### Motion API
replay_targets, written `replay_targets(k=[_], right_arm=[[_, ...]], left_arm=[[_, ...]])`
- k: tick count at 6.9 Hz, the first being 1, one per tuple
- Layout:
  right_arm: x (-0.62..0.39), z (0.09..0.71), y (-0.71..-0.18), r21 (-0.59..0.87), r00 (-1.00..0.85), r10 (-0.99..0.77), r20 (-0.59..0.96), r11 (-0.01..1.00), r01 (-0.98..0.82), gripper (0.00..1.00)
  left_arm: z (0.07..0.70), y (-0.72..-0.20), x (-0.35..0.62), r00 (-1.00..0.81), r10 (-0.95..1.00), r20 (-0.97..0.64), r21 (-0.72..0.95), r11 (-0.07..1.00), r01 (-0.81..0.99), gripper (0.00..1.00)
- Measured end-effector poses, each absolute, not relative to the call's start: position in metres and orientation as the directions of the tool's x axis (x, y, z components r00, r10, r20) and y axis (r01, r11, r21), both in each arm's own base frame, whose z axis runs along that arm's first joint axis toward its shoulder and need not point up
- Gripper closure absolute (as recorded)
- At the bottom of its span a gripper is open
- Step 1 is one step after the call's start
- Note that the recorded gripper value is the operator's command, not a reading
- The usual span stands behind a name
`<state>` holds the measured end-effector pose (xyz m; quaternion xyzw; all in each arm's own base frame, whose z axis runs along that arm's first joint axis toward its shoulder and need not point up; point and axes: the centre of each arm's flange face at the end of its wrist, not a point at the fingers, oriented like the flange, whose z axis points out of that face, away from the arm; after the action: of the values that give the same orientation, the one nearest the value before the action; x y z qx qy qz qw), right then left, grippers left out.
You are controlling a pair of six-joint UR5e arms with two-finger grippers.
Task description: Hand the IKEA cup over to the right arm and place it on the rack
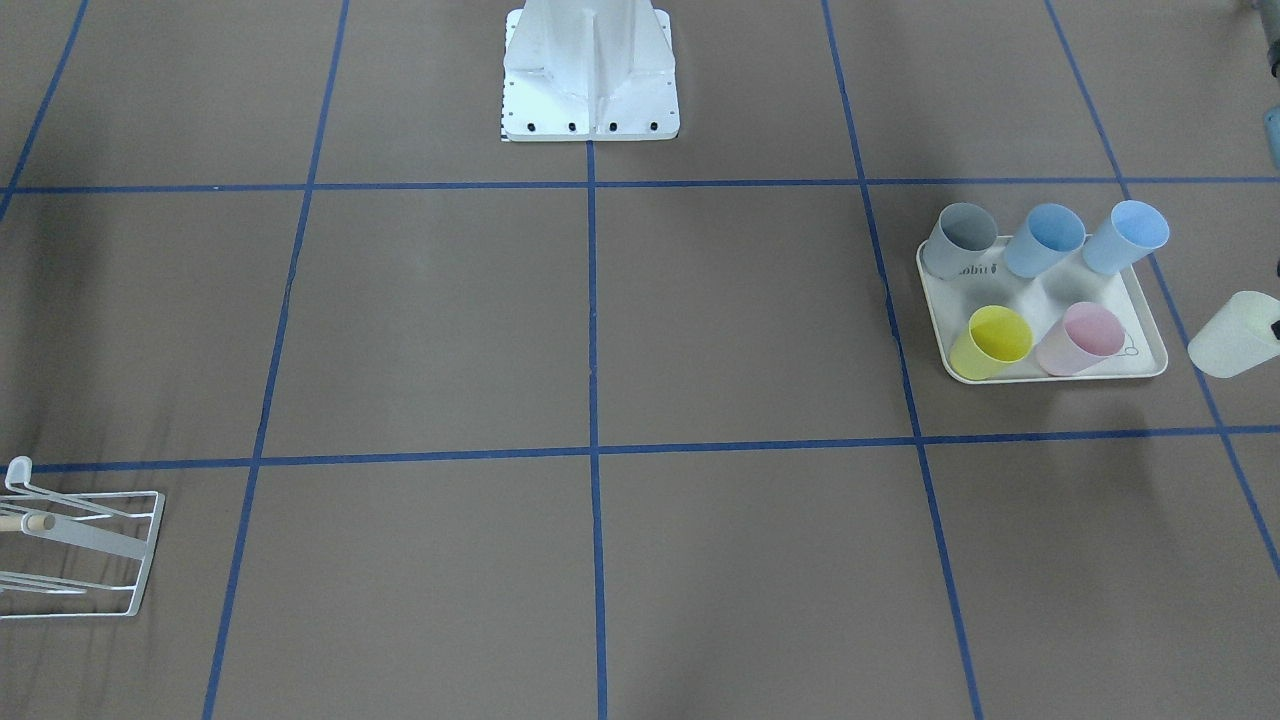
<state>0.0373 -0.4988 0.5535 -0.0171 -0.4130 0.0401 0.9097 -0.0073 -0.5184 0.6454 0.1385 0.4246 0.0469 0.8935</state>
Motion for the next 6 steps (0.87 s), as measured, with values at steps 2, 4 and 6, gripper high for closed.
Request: replay_targets(k=[2,4,6], right_arm=[[0.036,0.552,-0.499,-0.063,0.655,0.085,0.75,0.996,-0.057,0.0],[0.034,0.55,-0.5,-0.061,0.652,0.082,0.754,0.997,-0.054,0.0],[0.027,0.541,-0.506,-0.016,0.644,0.04,0.764,0.999,-0.043,0.0]], left_arm=[[0.594,-0.517,-0.028,0.63,0.145,-0.763,0.293,0.946,0.137,1.0],[0.515,-0.505,-0.023,0.543,0.129,-0.83,0.275,0.941,0.196,1.0],[0.451,-0.492,-0.011,0.457,0.115,-0.882,0.242,0.943,0.229,1.0]])
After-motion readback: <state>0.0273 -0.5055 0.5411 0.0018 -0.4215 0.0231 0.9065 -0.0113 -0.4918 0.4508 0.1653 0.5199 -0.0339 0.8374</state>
